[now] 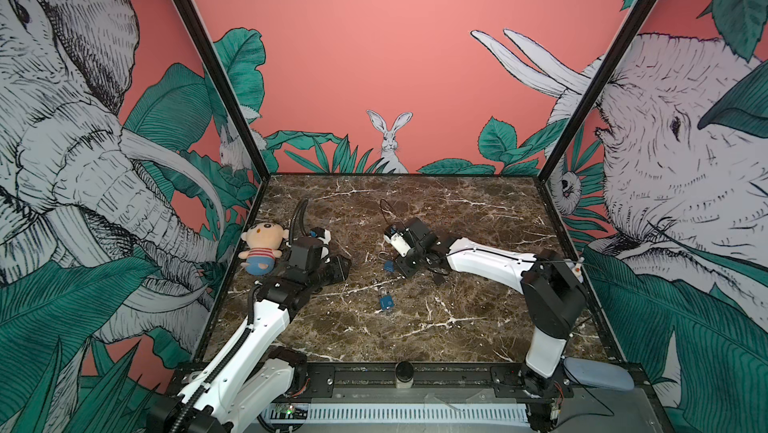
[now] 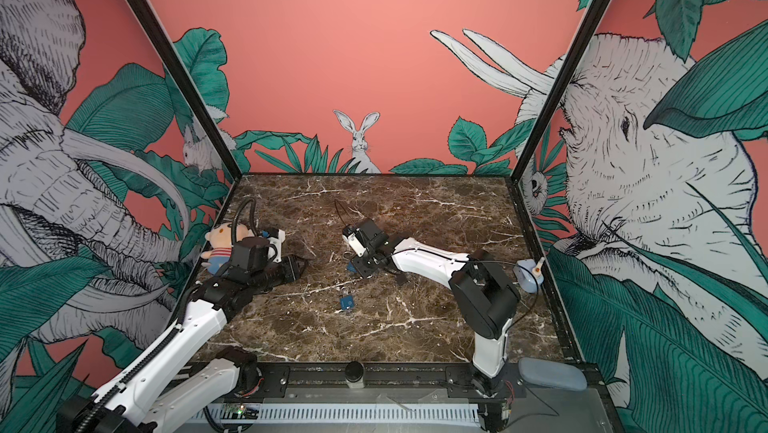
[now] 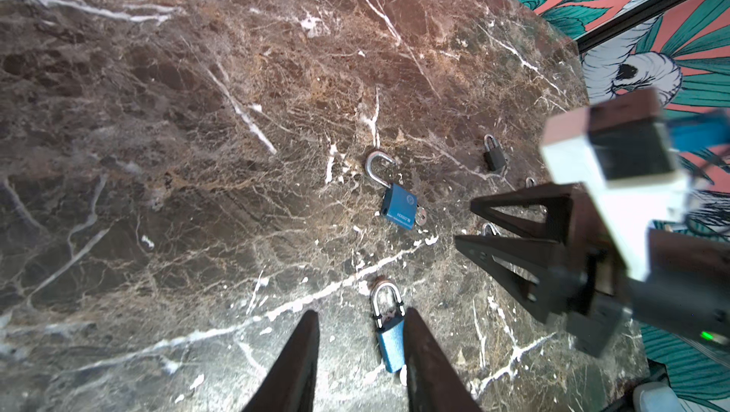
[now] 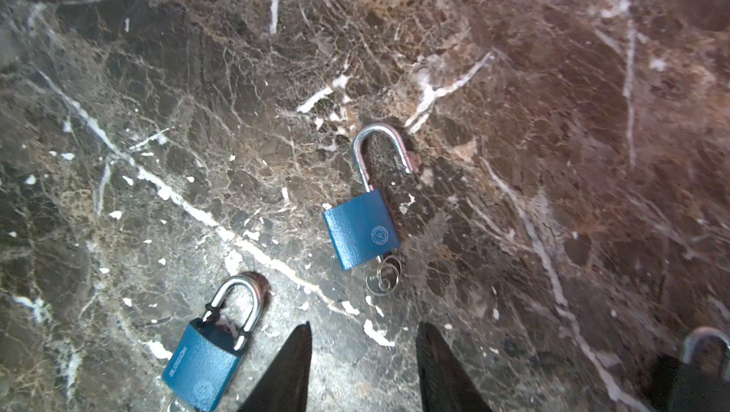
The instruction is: Lock with the key
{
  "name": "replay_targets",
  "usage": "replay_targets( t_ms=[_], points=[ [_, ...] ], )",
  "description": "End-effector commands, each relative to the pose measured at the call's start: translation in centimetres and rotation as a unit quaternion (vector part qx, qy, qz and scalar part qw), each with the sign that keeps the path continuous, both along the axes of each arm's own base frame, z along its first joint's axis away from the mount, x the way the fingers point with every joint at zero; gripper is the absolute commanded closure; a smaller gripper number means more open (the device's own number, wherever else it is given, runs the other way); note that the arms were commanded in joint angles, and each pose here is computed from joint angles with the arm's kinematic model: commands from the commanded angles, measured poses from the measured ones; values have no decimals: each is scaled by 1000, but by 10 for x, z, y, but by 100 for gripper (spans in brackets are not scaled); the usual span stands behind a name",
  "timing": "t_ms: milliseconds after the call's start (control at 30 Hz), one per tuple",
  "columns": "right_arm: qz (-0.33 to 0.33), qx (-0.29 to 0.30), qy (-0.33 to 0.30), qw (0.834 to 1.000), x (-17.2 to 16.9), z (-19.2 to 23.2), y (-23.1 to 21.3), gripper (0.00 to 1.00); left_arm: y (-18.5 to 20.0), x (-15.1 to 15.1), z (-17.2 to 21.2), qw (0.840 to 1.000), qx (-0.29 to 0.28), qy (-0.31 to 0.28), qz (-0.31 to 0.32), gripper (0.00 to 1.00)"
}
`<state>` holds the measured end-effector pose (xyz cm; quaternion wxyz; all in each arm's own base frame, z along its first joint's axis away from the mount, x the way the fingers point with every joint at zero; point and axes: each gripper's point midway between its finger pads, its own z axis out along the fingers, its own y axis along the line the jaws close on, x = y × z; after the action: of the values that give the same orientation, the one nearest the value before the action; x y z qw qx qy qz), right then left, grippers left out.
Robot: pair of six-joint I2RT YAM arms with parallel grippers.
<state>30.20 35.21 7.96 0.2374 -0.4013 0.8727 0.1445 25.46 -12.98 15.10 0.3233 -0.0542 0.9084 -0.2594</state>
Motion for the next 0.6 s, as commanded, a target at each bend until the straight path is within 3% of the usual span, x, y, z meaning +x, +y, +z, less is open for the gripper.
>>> replay_targets(
  t_ms=[0,567],
  points=[
    [33,-11,-12,999,5,-1,11,54,7,-8,-11,1000,2,20,15,62],
    [64,-27,20,997,15,-43,34,42,7,-7,-13,1000,0,25,16,62]
  ],
)
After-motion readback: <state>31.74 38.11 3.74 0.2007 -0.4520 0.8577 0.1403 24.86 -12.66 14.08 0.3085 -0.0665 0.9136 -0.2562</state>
